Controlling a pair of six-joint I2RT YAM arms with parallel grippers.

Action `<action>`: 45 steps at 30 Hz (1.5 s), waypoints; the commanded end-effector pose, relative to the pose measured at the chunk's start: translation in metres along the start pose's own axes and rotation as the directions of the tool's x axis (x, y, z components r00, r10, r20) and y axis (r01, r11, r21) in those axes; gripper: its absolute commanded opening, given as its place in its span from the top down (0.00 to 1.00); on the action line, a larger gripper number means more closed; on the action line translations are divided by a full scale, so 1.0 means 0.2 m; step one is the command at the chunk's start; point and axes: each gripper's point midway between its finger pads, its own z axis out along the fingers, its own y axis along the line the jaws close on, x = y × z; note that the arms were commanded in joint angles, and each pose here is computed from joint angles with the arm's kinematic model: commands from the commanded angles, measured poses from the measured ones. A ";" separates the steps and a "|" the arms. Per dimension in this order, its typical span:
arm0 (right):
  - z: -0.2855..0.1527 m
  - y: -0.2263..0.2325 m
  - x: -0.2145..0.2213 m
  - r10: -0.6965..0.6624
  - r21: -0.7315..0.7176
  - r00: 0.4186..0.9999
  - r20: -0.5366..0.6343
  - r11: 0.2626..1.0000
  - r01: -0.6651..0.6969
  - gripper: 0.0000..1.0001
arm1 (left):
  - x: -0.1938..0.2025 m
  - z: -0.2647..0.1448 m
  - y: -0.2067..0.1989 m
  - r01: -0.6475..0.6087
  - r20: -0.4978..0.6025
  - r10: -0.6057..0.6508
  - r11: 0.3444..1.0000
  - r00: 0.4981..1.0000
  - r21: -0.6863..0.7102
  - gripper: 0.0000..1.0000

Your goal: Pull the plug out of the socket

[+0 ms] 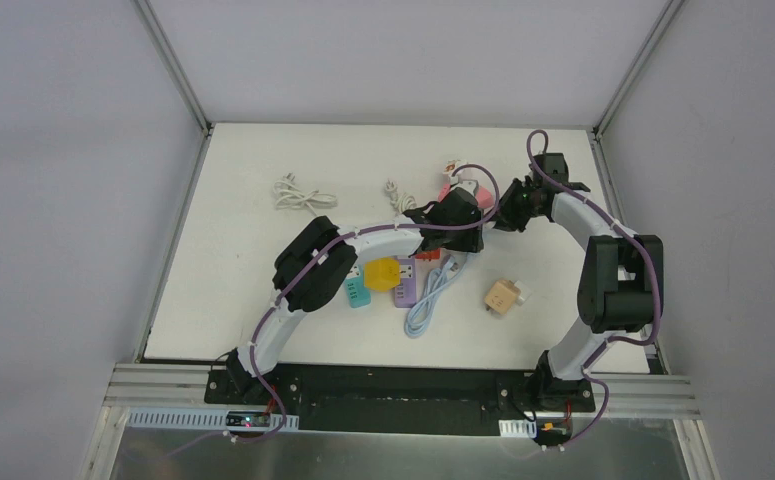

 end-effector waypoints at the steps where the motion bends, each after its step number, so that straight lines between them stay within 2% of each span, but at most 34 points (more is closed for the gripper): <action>1: -0.11 0.23 -0.10 -0.007 -0.185 0.995 0.100 0.982 0.026 1.00 | 0.11 -0.04 0.15 -0.123 -0.054 0.120 0.990 0.991 -0.075 1.00; 5: -0.01 0.06 -0.09 -0.025 -0.006 0.994 0.108 1.000 0.026 1.00 | 0.11 -0.05 0.16 -0.179 -0.042 0.177 0.982 0.983 -0.061 1.00; 9: 0.02 0.04 -0.09 -0.039 0.063 0.994 0.105 0.997 0.033 1.00 | 0.12 -0.05 0.18 -0.268 -0.030 0.267 0.961 0.963 -0.060 1.00; 16: -0.01 0.20 -0.07 -0.048 -0.053 0.998 0.035 0.997 0.049 1.00 | 0.14 -0.04 0.17 -0.377 0.029 0.380 0.923 0.925 -0.076 1.00; 19: -0.05 0.19 -0.07 -0.049 -0.082 0.998 0.034 0.995 0.052 1.00 | 0.15 -0.05 0.18 -0.367 0.031 0.370 0.927 0.928 -0.077 1.00; 24: -0.14 0.21 -0.05 -0.044 -0.216 0.997 0.057 0.975 0.056 1.00 | 0.16 -0.06 0.18 -0.345 0.026 0.348 0.936 0.937 -0.068 1.00; 27: -0.13 0.22 -0.04 -0.031 -0.247 0.998 0.055 0.968 0.044 1.00 | 0.17 -0.06 0.16 -0.331 0.027 0.333 0.942 0.943 -0.051 1.00; 32: -0.02 0.21 -0.10 0.037 -0.169 0.998 0.053 0.985 -0.028 1.00 | 0.19 -0.06 0.13 -0.315 -0.011 0.315 0.949 0.949 -0.021 1.00; 38: -0.04 0.22 -0.17 0.111 -0.108 0.990 0.082 0.989 -0.102 1.00 | 0.20 -0.07 0.13 -0.299 -0.021 0.299 0.954 0.954 -0.019 1.00; 42: -0.14 0.26 -0.18 0.076 -0.164 0.993 0.094 0.985 -0.060 1.00 | 0.19 -0.07 0.11 -0.278 -0.026 0.277 0.960 0.960 -0.022 1.00; 45: -0.20 0.24 -0.19 0.037 -0.202 0.989 0.144 0.979 -0.007 1.00 | 0.19 -0.08 0.11 -0.265 -0.033 0.264 0.964 0.964 -0.031 1.00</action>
